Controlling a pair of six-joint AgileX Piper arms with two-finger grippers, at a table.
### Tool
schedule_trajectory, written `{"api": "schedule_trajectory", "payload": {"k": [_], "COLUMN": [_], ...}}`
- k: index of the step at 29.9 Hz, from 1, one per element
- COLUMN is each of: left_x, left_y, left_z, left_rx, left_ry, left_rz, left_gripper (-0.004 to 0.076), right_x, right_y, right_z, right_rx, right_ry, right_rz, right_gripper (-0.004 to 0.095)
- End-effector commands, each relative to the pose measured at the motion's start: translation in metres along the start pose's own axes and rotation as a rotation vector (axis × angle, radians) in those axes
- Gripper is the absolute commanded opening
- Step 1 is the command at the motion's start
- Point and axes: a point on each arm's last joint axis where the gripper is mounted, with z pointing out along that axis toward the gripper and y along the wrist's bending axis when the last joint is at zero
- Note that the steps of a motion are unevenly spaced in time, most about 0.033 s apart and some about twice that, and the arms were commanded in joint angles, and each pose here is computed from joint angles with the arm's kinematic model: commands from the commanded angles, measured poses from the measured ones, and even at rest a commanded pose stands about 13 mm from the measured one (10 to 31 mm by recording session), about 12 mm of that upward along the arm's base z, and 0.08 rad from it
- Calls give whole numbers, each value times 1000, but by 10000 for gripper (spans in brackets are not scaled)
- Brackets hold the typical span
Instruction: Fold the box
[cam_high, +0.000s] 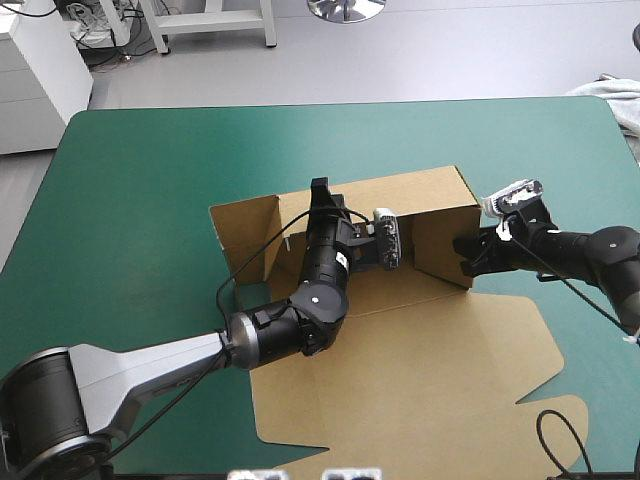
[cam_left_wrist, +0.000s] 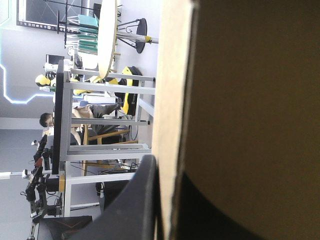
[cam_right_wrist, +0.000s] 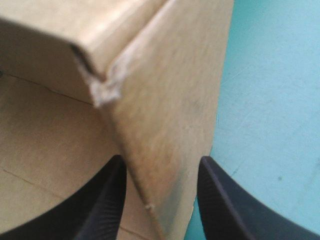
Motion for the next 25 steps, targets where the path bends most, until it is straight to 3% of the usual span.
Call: {"api": "schedule_trajectory", "payload": {"k": [1,4,9,19,25], "left_x": [-3,-4,-4,-3,-3], "left_y": [19,18,18,19,19], "left_z": [-11,-11,-11,-11,-11], "left_rx": [-50,-44,-42,-52,-50], "left_ry": [-31,-43,-46,-26,-30], "left_rz": [-52,-51,-51,-50,-50], "left_gripper": [-10,-10,-10,-10,-1], "right_x": [-16,-16,-13,-12,-5], "right_y": [-4,-7,-9,-8,-8], "right_z": [0,7,15,15,16], "right_rx": [5,-14,-41,-50,-47], "right_ry": [-119,-143,-137,-126,-49], "right_rz": [37,66,115,93,61], "right_gripper": [418,369,-16,2,3]}}
